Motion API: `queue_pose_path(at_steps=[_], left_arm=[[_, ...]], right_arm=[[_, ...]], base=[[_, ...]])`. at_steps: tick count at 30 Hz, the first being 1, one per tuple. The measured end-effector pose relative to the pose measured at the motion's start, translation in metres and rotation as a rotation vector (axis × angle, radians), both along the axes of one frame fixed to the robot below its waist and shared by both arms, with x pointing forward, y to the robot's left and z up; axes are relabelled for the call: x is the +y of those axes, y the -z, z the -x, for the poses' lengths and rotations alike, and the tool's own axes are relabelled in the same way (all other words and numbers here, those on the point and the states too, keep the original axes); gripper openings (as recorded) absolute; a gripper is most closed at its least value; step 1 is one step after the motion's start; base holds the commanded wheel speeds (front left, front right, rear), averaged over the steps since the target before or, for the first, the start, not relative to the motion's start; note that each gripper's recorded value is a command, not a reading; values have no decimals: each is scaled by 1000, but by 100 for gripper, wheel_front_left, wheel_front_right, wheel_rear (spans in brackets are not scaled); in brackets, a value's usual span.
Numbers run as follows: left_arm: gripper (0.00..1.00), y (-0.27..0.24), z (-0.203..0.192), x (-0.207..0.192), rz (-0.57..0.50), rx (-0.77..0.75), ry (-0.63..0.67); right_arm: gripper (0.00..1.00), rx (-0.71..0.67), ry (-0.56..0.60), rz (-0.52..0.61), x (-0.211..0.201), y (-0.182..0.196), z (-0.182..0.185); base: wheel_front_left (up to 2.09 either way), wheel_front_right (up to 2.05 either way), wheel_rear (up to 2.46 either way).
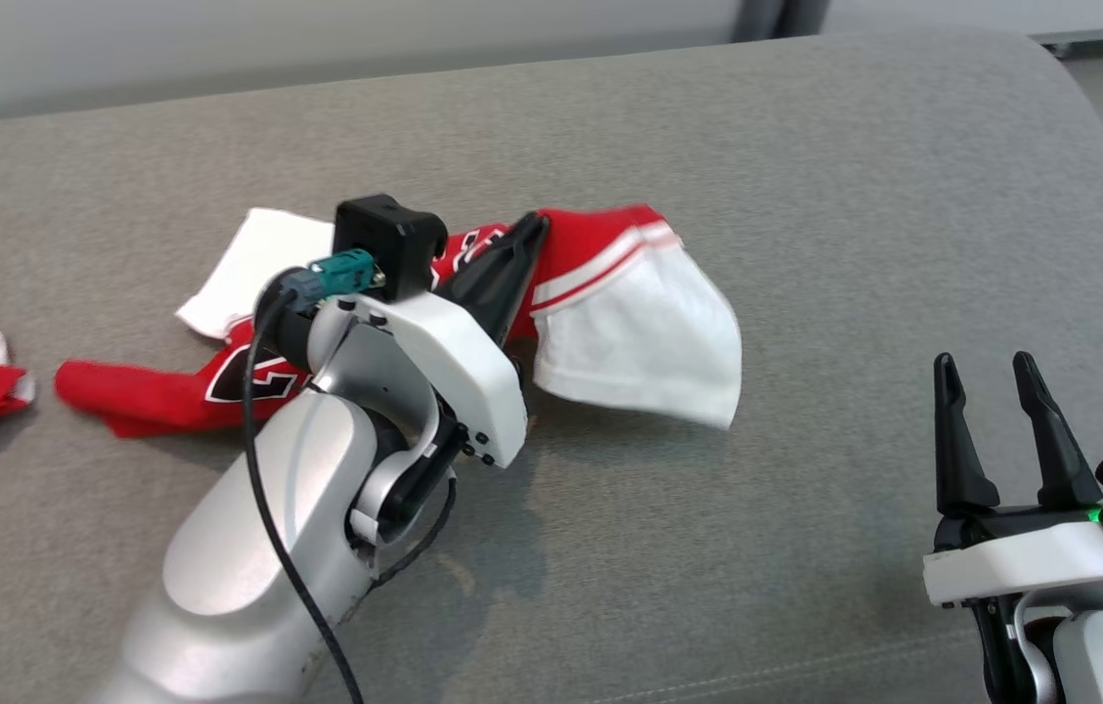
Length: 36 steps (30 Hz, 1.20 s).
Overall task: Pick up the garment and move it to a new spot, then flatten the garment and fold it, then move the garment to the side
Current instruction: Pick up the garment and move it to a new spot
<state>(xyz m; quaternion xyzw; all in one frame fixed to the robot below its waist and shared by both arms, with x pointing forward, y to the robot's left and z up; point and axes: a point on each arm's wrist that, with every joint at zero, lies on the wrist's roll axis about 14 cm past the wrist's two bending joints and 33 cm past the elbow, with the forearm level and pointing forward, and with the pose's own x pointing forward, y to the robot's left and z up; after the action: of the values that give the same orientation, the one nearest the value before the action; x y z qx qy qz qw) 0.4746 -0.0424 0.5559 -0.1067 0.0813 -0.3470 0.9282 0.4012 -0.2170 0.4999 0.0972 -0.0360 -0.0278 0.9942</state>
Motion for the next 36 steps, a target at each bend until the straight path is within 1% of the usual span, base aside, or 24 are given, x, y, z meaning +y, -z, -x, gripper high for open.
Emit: queue_pose_path(at_steps=[2,3,10,14,15,16,22,25,28,29,30,32,36], left_arm=[[0,28,15,-49,-10,82,118],[0,44,20,-68,-29,120,162],[0,74,33,-125,-38,187,287],[0,98,37,-136,-60,244,323],[35,104,38,-136,-68,257,327],[100,106,39,-135,-68,258,329],[100,90,38,-126,-23,207,303],[100,64,31,-114,10,111,270],[100,37,18,-88,25,11,188],[100,28,13,-75,31,-21,147],[100,18,3,-43,32,-60,51],[100,14,-4,-3,12,-91,-62],[100,5,-8,77,-11,-135,-282]], right_arm=[[100,22,89,-13,-26,4,24],[100,30,134,-21,-39,6,35],[100,52,264,-45,-73,9,70],[100,73,304,-43,-83,13,79],[100,78,304,-43,-83,15,79],[100,79,301,-44,-82,16,77],[100,71,256,-51,-71,16,63],[100,62,224,-42,-64,15,53],[100,55,175,-27,-51,13,41],[100,51,156,-24,-45,13,36],[100,44,120,-20,-34,11,28],[100,36,86,-17,-24,10,20],[100,21,18,2,-4,7,5]], base=[[0,0,0],[0,0,0],[0,0,0],[0,0,0],[0,0,0],[0,0,0],[0,0,0],[0,0,0],[0,0,0],[0,0,0],[0,0,0],[0,0,0],[0,0,0]])
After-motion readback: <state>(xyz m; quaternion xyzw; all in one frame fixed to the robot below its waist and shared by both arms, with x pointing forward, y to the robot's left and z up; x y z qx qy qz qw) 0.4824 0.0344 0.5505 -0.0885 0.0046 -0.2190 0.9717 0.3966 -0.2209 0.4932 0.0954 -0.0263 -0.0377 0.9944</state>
